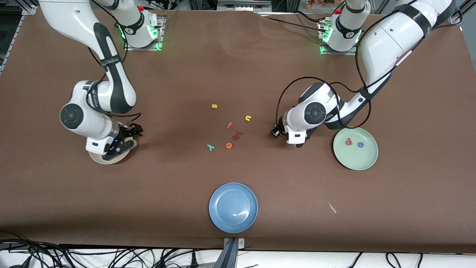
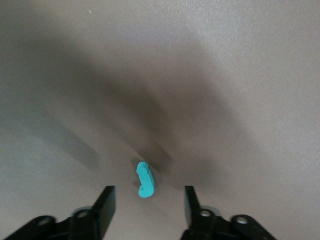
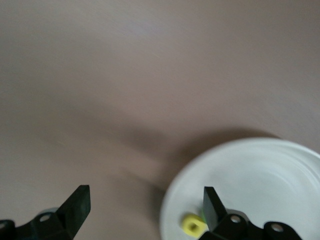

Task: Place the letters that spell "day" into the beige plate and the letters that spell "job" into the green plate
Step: 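Grasp the teal j with the left gripper while the right gripper withdraws, then place the teal j on the green plate while the right gripper grasps y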

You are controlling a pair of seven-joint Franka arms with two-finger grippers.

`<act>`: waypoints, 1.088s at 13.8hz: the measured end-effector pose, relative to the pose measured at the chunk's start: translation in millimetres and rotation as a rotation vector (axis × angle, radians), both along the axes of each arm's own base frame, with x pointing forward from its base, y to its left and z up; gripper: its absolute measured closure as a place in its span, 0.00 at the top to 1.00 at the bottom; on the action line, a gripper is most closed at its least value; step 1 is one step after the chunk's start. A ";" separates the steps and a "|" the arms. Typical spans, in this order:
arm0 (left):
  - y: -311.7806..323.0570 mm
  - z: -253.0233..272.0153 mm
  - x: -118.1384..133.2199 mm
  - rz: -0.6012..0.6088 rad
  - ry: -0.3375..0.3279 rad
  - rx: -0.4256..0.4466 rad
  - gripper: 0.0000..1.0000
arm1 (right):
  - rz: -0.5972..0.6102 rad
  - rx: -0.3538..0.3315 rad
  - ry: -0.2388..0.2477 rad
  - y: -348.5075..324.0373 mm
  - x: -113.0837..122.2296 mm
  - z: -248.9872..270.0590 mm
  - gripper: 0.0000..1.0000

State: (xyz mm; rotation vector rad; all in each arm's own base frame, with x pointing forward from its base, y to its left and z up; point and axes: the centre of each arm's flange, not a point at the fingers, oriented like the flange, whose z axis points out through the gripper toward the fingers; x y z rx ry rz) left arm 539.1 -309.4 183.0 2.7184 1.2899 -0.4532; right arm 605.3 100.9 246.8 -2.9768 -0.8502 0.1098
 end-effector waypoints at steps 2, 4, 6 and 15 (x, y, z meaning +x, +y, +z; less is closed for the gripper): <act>-3.3 -9.9 -4.2 -0.003 0.006 -0.004 0.40 | 0.028 0.012 -0.010 42.1 -2.4 4.6 1.00; -7.2 -15.4 -6.5 -0.006 0.003 -0.004 0.30 | 0.040 0.019 -0.027 80.6 -3.5 11.0 1.00; -8.0 -14.4 -5.5 -0.004 -0.002 -0.007 0.15 | 0.008 0.020 -0.041 122.4 -5.7 14.7 1.00; 13.9 3.0 18.9 -0.086 0.021 0.095 0.15 | 0.076 0.018 -0.096 251.2 0.1 -12.0 1.00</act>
